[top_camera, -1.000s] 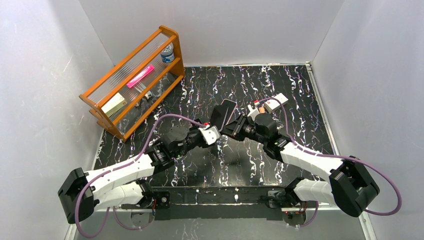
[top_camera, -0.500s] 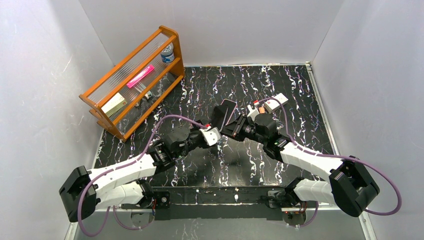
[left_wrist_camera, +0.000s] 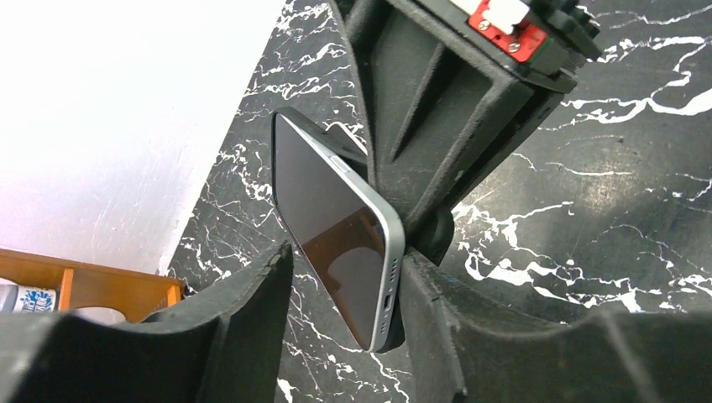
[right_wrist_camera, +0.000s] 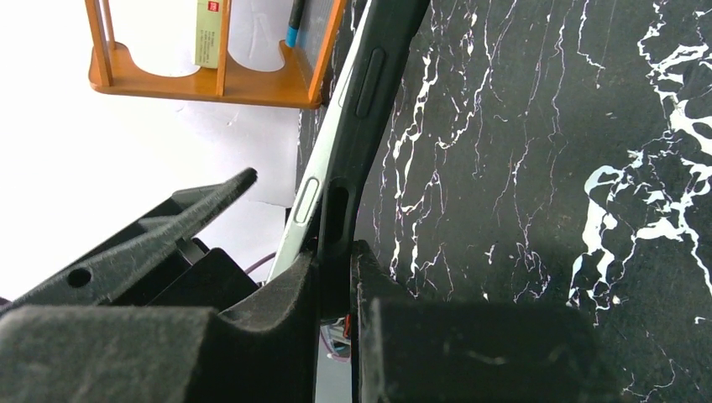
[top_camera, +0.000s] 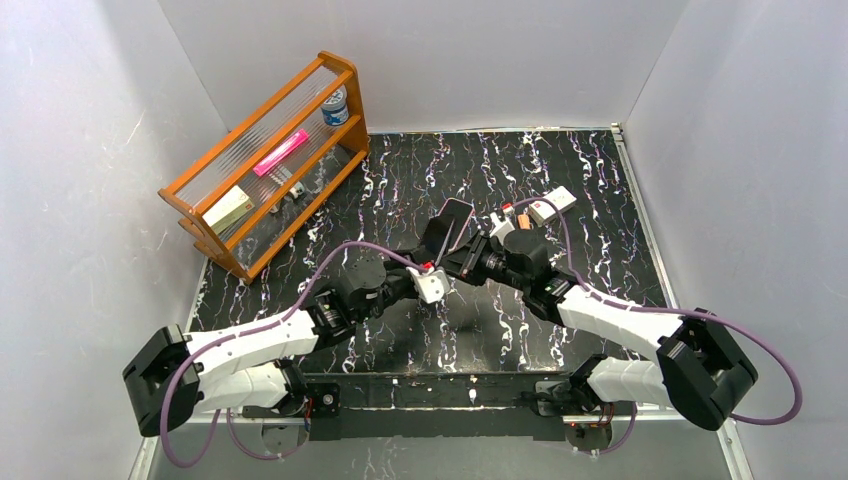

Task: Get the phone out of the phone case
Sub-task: Remove the phone case from the phone.

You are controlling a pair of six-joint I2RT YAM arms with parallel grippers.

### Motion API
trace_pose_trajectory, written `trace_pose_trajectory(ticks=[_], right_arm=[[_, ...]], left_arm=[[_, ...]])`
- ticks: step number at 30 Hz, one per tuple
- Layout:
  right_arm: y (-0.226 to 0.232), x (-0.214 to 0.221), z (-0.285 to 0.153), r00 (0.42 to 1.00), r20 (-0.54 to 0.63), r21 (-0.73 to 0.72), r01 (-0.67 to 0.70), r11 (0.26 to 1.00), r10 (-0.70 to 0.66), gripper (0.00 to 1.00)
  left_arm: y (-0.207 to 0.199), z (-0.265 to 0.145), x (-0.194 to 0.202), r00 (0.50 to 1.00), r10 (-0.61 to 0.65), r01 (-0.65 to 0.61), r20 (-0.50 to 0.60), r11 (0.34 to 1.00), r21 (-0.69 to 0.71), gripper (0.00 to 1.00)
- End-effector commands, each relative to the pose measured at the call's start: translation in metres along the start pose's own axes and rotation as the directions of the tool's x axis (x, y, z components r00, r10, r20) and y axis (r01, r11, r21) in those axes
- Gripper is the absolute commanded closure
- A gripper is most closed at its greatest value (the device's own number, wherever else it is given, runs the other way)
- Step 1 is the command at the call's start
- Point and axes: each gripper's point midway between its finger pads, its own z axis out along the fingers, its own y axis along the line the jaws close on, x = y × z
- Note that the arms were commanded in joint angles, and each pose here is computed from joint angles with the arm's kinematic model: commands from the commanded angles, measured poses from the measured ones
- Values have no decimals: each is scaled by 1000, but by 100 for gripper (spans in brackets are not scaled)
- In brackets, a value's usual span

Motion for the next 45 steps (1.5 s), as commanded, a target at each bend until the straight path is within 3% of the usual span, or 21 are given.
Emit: trace_pose_trajectory(ticks=[1,4,12,20,29,35,41,45], right_arm=[[84,-4,-5,997,8,-258,71,964,-71,99],[86,-4,-6,997,13,-260,72,963,-72,99],[83,-8,-8,997,44,-238,77,968,-69,99],[43,-15,4,995,83,-56,55,997,-50,99],[16,-3,17,998,2,64,65,996,-66,99],[-11,2,22,999,-18,170,51,984,-49,99],[-18,-2,32,999,26,164,26,986,-31,99],[-21,-23,36,991,132,205,3,979,-31,99]], left_arm=[[-4,-4,33,986,93,-93,-139,996,8,58],[-2,-6,39,978,119,-121,-171,993,2,66],[-4,-6,32,985,91,-92,-147,996,4,100],[8,-15,19,993,36,-42,-110,998,-50,100],[33,-23,32,979,14,-53,-204,981,-189,100],[43,-28,26,981,-26,-21,-191,971,-238,100],[29,-29,10,994,-34,19,-104,990,-141,100],[22,-33,11,994,-23,13,-106,995,-99,100]])
